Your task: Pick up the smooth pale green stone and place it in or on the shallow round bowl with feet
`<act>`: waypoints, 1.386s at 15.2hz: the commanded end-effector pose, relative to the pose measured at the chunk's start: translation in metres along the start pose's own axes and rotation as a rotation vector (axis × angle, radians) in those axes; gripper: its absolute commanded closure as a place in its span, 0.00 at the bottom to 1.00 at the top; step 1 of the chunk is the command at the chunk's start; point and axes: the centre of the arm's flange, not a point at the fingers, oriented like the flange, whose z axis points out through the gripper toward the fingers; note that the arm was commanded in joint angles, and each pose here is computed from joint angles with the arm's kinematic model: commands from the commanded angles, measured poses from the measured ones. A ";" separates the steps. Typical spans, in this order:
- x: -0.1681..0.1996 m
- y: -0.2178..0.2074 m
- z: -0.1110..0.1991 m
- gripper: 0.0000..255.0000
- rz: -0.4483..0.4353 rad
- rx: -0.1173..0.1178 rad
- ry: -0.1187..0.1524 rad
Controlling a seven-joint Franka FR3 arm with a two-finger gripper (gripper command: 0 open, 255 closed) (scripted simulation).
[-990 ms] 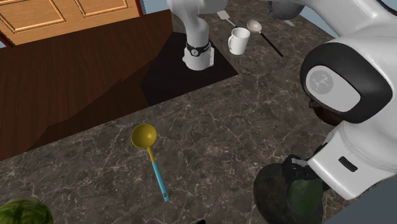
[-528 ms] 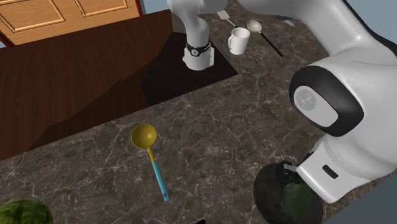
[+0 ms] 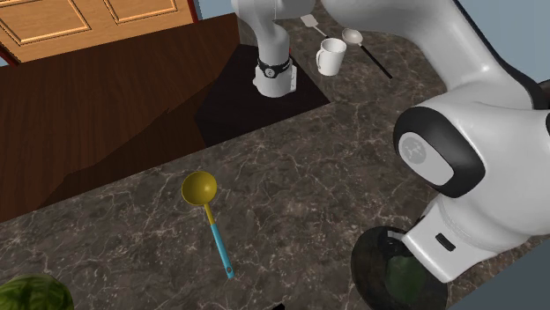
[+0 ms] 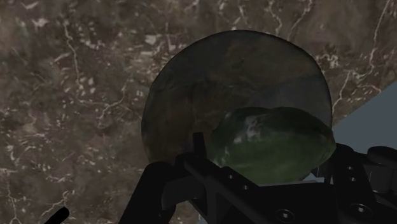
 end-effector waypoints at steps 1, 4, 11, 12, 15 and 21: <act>0.000 0.000 0.000 1.00 0.000 0.000 0.001; 0.000 0.000 0.000 0.00 0.000 0.000 0.001; 0.000 0.000 -0.027 0.00 0.000 0.000 0.001; 0.000 0.000 -0.040 0.00 0.000 0.000 0.001; 0.000 0.000 -0.050 0.00 0.000 0.000 0.001; 0.000 0.000 -0.050 0.00 0.000 0.000 0.001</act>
